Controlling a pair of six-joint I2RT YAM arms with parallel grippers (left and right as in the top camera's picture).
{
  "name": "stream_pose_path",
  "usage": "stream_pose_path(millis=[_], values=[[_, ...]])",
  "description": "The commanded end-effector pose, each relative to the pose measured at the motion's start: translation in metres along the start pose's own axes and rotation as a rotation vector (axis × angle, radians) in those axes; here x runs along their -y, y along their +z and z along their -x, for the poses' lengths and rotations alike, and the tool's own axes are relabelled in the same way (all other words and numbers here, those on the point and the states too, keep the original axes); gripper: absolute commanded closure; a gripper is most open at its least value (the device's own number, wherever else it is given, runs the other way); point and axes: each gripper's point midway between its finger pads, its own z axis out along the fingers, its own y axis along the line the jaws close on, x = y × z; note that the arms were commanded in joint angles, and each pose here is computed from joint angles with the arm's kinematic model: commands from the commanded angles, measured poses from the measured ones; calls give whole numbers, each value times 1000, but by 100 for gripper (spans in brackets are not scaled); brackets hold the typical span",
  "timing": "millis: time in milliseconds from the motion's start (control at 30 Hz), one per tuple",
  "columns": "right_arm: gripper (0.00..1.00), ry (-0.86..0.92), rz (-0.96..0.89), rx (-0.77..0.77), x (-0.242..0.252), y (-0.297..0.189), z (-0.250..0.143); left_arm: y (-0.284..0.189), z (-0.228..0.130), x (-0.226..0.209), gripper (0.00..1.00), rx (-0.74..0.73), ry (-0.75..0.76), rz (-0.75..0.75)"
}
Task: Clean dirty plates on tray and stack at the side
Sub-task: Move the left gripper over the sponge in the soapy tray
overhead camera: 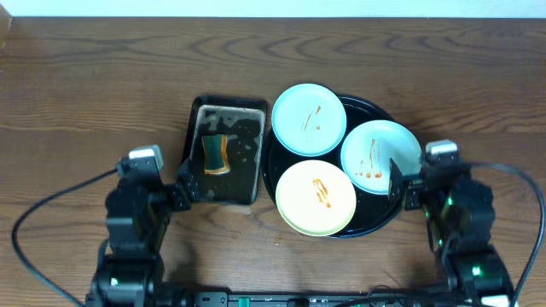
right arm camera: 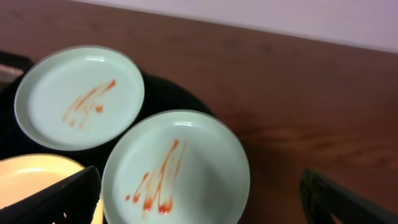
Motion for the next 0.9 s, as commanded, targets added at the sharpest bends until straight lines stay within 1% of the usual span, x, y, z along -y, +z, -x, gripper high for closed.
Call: stream_pose_path(millis=[0,167,333,600,867], values=[[1,37,-23,-44,8,3,12,2,6,8,16,-59,-13,-30],[1,34,-20,-173,8,9,7,12,-7,9,16,-193,-20,-21],[1,33,-17,-233,7,12,6,16,-24,8,16,-288,-27,-19],[1,34,-17,-227,7,11,9,14,-31,7,16,-318,-28,-13],[1,35,-9,-255,6,9,2,14,-31,7,16,-319,-28,-12]])
